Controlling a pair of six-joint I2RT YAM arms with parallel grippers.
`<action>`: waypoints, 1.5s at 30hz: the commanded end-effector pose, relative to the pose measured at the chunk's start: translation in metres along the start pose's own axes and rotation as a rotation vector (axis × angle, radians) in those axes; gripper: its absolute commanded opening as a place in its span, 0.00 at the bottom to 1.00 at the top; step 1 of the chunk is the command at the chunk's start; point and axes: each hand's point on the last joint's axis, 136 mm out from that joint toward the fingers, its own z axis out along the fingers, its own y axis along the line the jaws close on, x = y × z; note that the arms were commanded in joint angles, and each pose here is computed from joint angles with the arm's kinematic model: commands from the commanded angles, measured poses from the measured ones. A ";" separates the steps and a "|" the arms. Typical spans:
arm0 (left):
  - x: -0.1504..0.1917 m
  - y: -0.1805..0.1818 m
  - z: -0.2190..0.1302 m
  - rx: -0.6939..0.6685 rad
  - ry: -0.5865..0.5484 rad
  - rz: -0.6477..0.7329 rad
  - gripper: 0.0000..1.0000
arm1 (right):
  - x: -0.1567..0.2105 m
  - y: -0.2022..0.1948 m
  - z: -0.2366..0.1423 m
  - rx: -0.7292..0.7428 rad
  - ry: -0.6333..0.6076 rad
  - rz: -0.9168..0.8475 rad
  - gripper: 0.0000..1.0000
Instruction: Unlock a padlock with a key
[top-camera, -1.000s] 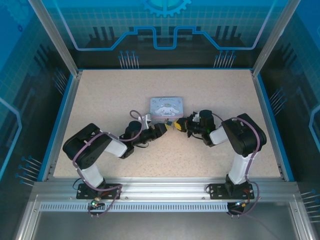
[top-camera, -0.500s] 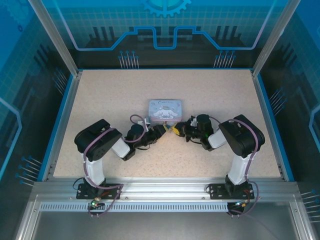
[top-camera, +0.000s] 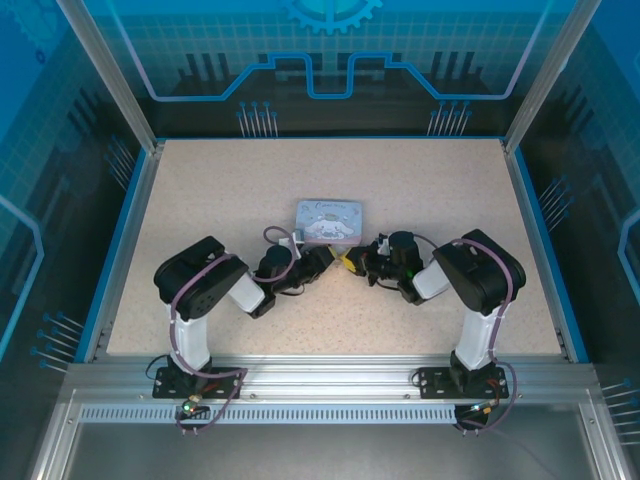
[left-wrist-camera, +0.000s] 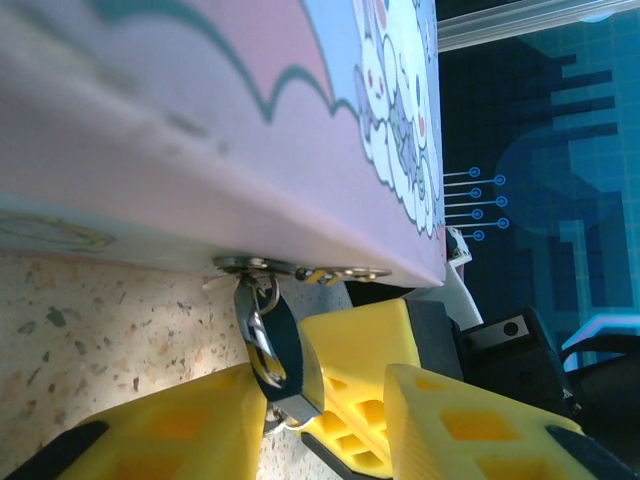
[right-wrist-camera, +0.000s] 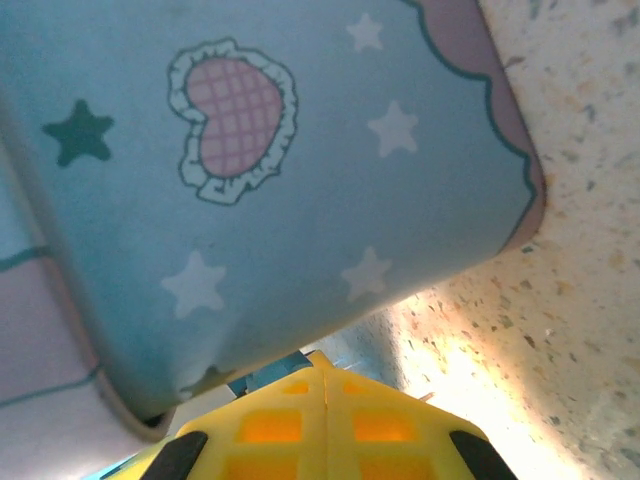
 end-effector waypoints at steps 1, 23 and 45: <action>-0.005 -0.005 0.007 0.015 -0.024 0.000 0.35 | 0.007 -0.013 0.001 0.021 0.008 0.013 0.00; -0.006 0.003 0.008 -0.032 -0.029 0.008 0.20 | 0.014 -0.003 -0.002 0.009 0.013 0.008 0.00; -0.009 -0.021 0.008 0.025 -0.046 0.009 0.04 | 0.013 0.014 -0.010 -0.122 -0.032 -0.073 0.28</action>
